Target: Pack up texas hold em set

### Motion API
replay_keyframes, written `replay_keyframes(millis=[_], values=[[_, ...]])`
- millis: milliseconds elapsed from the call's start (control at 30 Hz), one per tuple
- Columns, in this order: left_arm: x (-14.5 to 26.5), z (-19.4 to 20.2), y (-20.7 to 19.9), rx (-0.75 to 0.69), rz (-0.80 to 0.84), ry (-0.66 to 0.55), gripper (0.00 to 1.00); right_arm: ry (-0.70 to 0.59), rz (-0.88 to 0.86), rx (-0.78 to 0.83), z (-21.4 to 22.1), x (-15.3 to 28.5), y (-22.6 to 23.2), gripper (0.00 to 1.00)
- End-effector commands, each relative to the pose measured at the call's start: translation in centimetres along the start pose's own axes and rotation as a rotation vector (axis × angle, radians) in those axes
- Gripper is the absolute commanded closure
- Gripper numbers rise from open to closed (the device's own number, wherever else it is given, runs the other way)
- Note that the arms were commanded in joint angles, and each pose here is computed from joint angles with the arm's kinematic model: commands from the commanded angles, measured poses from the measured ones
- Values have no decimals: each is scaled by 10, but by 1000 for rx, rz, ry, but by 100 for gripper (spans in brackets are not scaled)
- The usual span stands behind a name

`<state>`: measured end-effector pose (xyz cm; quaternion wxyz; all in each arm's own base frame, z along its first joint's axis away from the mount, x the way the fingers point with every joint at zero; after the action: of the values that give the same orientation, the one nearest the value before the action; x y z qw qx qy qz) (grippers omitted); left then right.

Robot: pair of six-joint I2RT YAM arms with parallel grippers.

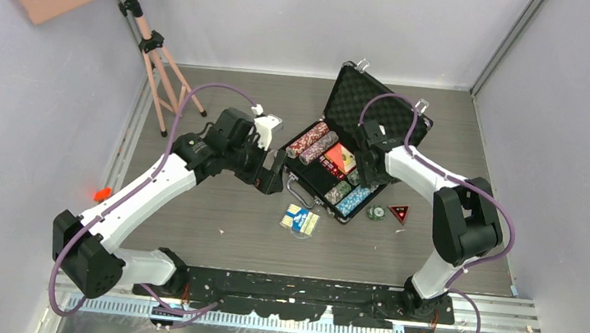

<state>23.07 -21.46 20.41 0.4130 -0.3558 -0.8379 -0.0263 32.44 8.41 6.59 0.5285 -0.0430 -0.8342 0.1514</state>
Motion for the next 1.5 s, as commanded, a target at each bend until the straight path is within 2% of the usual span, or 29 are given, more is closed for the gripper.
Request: replay_keyframes(millis=[0,33,67,133,200,467,767,933,1133,1467], values=[[6,-14,-6,-19,31,-34,0,26,-9,-6,1,1,4,33],[6,-14,-6,-21,31,-34,0,27,-5,-8,1,-1,4,33],[6,-14,-6,-20,31,-34,0,25,6,-18,1,-3,2,23],[5,-12,-6,-21,30,-30,0,25,16,-30,1,-5,0,14],[5,-12,-6,-22,33,-27,0,21,44,-42,-1,-8,-5,13],[3,-11,-6,-22,34,-22,0,-56,190,-78,-20,-2,-31,13],[2,-13,-4,-21,28,-23,0,-140,239,-111,-34,13,-46,13],[1,-13,-4,-16,27,-19,0,-158,180,-124,-36,20,-41,13],[2,-14,-5,-10,28,-17,0,-125,6,-116,-30,28,-16,12],[1,-11,-6,-5,35,-2,0,-43,-20,-76,-18,13,-6,12]])
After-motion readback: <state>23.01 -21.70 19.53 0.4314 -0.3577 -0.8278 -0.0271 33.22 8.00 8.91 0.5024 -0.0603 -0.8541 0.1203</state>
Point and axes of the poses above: each gripper's point midway between its finger pads, its own x axis back along the fingers, its own y axis along the line the jaws close on, z = x × y, the point moved 1 cm from there along x, back along the fingers, and after that the axes turned 3 degrees about -x, right-handed, at the moved point
